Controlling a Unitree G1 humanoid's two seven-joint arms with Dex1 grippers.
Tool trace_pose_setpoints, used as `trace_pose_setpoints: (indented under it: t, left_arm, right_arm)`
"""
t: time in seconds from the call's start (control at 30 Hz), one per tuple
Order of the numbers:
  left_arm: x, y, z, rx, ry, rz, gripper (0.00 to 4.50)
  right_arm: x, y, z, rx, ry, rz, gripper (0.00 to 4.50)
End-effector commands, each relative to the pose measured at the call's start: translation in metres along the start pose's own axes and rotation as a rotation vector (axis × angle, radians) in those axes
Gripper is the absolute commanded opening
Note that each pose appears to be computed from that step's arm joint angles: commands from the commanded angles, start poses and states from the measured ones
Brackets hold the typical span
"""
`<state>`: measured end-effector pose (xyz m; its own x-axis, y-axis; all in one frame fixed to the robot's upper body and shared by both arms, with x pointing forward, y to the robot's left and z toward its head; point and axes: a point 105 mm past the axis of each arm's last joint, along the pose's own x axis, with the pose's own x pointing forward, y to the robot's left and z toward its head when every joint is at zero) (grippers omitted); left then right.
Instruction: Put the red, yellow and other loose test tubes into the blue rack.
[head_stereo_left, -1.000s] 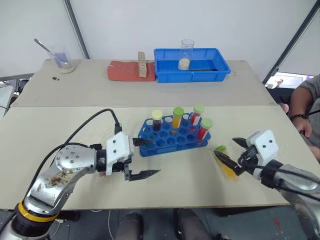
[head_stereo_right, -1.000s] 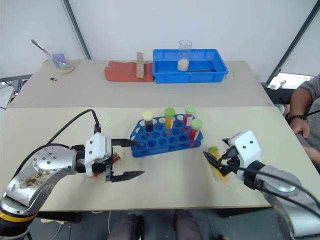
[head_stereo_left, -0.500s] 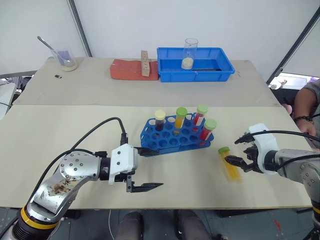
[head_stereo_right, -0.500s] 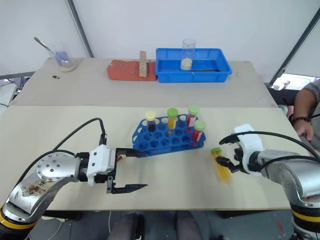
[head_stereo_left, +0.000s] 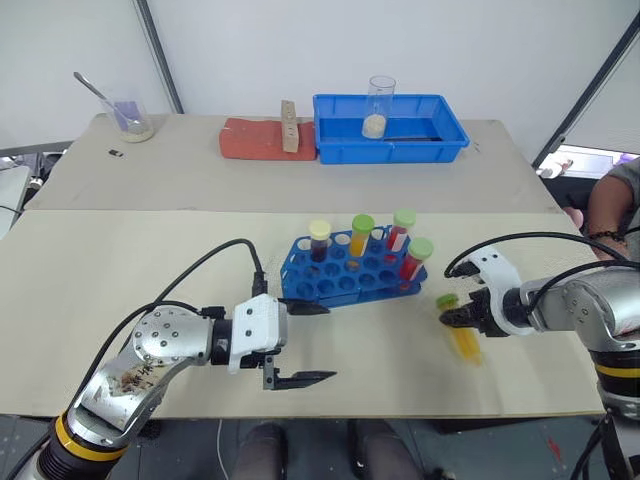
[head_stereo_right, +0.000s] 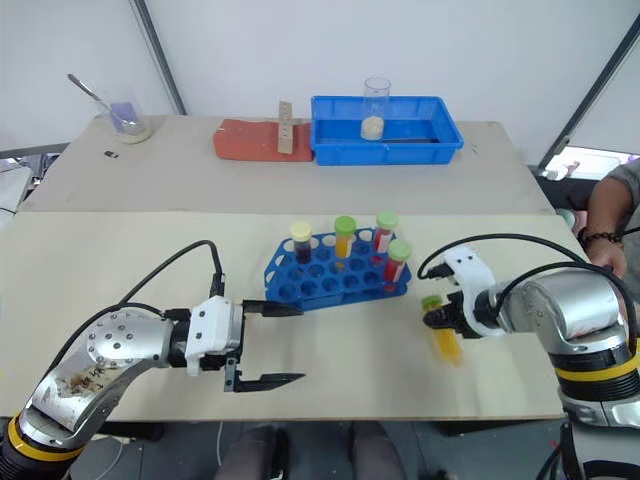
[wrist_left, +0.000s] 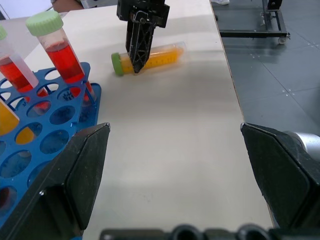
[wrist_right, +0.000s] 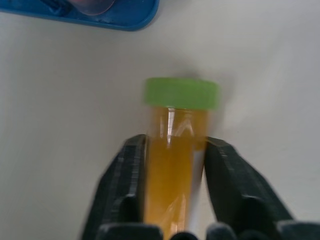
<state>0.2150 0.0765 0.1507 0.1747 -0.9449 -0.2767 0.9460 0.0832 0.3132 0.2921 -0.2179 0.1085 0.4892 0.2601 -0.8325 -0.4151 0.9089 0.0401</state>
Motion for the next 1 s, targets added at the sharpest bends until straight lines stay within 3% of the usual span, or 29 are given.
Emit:
trace_pose_setpoints:
  t: [0.03,0.2,0.33,0.53,0.6,0.67,0.77,1.0]
  left_arm:
    - [0.001,0.000,0.006,0.037,-0.020,0.002,4.50]
    - [-0.001,0.003,0.004,0.015,-0.029,0.019,4.50]
    - [-0.012,0.012,0.004,-0.035,-0.058,0.075,4.50]
    - [-0.037,0.028,0.004,-0.077,-0.084,0.155,4.50]
    - [-0.045,0.035,0.002,-0.079,-0.071,0.177,4.50]
    - [-0.052,0.042,0.000,-0.076,-0.048,0.195,4.50]
    - [-0.057,0.048,0.001,-0.074,-0.054,0.207,4.50]
    - [-0.052,0.041,0.009,-0.067,-0.076,0.145,4.50]
  right_arm:
    - [-0.006,-0.003,0.003,-0.009,-0.002,-0.011,0.97]
    - [-0.016,0.002,-0.002,-0.040,-0.013,0.019,0.97]
    - [-0.034,0.029,-0.001,-0.145,-0.085,0.129,0.97]
    - [-0.055,0.096,0.020,-0.263,-0.424,0.404,0.97]
    - [-0.059,0.117,0.040,-0.245,-0.651,0.499,0.97]
    - [-0.060,0.127,0.058,-0.225,-0.835,0.493,0.97]
    - [-0.057,0.129,0.077,-0.197,-0.996,0.441,0.97]
    - [-0.038,0.129,0.092,-0.209,-1.183,0.345,0.97]
